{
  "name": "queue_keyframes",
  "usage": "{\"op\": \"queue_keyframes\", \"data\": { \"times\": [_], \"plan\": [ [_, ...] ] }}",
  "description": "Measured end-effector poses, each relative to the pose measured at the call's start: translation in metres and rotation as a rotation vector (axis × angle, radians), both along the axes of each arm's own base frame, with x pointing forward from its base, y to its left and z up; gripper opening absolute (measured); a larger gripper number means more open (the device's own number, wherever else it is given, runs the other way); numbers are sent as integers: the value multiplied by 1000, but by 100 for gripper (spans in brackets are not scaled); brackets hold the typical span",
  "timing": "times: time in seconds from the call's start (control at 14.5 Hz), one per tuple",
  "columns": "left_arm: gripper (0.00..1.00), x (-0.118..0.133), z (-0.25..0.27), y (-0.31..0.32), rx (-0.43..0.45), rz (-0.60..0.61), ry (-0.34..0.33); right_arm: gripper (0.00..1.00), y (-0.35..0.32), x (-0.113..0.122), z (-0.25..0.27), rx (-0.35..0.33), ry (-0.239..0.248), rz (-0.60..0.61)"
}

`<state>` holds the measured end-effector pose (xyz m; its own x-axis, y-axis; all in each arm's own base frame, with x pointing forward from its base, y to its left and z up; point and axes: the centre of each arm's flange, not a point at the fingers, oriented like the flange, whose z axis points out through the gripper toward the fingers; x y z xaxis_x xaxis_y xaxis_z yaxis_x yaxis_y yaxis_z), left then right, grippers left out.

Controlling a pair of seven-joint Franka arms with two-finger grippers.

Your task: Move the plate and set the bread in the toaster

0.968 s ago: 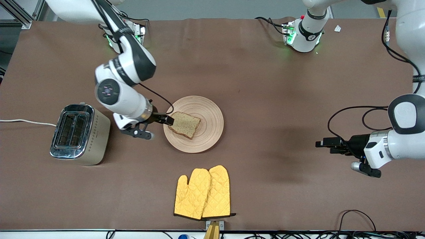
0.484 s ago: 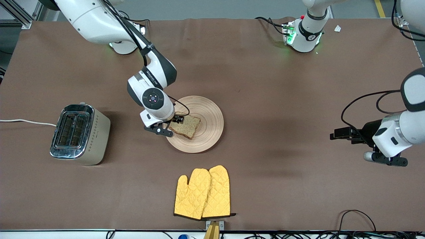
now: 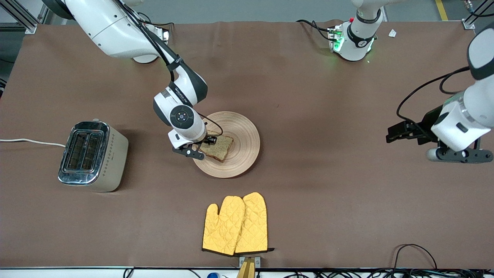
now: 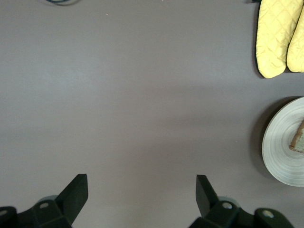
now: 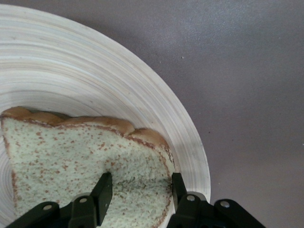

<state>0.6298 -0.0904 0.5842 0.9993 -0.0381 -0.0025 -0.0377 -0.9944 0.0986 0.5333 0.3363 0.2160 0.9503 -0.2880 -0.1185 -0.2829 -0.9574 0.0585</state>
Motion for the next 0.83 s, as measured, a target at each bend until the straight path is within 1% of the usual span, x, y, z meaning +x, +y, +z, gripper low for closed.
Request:
{"op": "queue_keyframes", "data": {
  "times": [0.07,0.14,0.21,0.35,0.41,0.48,0.55,0.69,0.83],
  "plan": [
    [100,-4,7,4,17,12,-11,54,0,0,0,-1,-2,-5],
    [100,-8,13,10,34,26,-20,44,0,0,0,-2,-2,-8],
    [100,-13,19,14,48,35,-28,31,0,0,0,-3,-2,-10],
    [100,-26,33,17,64,44,-45,10,-2,1,1,-5,0,-13],
    [100,-35,38,16,70,45,-49,4,-2,1,1,-6,0,-14],
    [100,-44,41,14,76,42,-46,4,-2,1,1,-6,0,-14],
    [100,-54,43,12,83,40,-42,1,-2,1,1,-6,0,-14],
    [100,-70,45,12,92,40,-37,1,-2,3,5,-6,-4,-15],
    [100,-83,45,13,99,40,-25,1,-3,12,18,-27,11,-21]
  ]
}}
